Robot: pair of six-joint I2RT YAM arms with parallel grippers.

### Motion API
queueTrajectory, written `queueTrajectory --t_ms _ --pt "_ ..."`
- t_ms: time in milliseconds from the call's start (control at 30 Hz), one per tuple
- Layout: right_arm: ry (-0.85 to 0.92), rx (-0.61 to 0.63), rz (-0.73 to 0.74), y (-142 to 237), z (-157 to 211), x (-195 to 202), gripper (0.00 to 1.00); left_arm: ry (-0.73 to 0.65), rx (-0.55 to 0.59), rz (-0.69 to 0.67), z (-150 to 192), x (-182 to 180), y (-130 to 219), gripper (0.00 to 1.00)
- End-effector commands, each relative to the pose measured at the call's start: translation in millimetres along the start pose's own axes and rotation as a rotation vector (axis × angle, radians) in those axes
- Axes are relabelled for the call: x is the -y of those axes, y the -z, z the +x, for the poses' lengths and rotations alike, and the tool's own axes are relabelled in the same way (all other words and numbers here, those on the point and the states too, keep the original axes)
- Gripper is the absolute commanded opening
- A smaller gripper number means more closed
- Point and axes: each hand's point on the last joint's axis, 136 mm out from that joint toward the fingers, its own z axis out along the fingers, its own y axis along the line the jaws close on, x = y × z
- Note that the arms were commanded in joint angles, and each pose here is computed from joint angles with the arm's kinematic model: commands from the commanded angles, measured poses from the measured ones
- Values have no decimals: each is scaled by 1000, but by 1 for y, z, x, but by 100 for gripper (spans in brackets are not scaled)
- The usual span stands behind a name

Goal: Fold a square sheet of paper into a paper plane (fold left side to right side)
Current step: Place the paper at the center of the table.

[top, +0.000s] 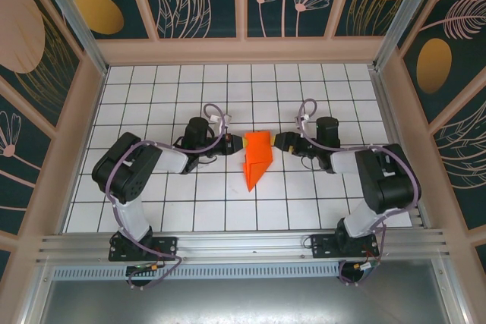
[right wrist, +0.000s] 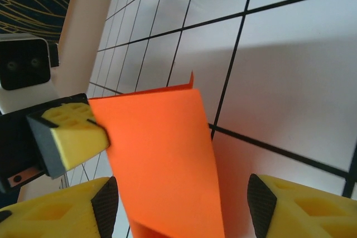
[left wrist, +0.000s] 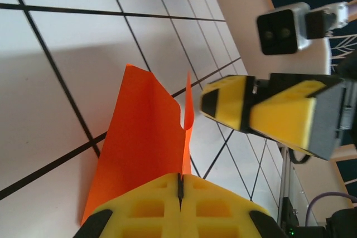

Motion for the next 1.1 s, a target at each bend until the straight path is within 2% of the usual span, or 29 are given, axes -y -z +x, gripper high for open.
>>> queueTrajectory --t_ms 0,367,533,767,833,867,967,1067 --pt "102 -3 -93 -9 -11 -14 65 -50 27 76 -9 19 5 4" --pt "100 -89 -201 -25 10 -14 57 -31 15 68 -5 10 0 4" --pt "106 -99 -190 -25 14 -14 40 -20 10 59 -3 4 -2 4" --pt "118 -101 -137 -22 14 -9 27 -11 -3 35 1 -5 -6 4" --pt "120 -97 -122 -20 13 -9 19 -11 -7 27 2 -8 -7 5" --pt "119 -98 -114 -20 13 -9 16 -13 -8 23 2 -9 -7 6" --pt "107 -99 -79 -17 12 -7 7 -31 -5 -9 0 -12 -6 24" --pt "83 -101 -32 -14 12 -5 4 -75 13 -71 -10 -10 0 38"
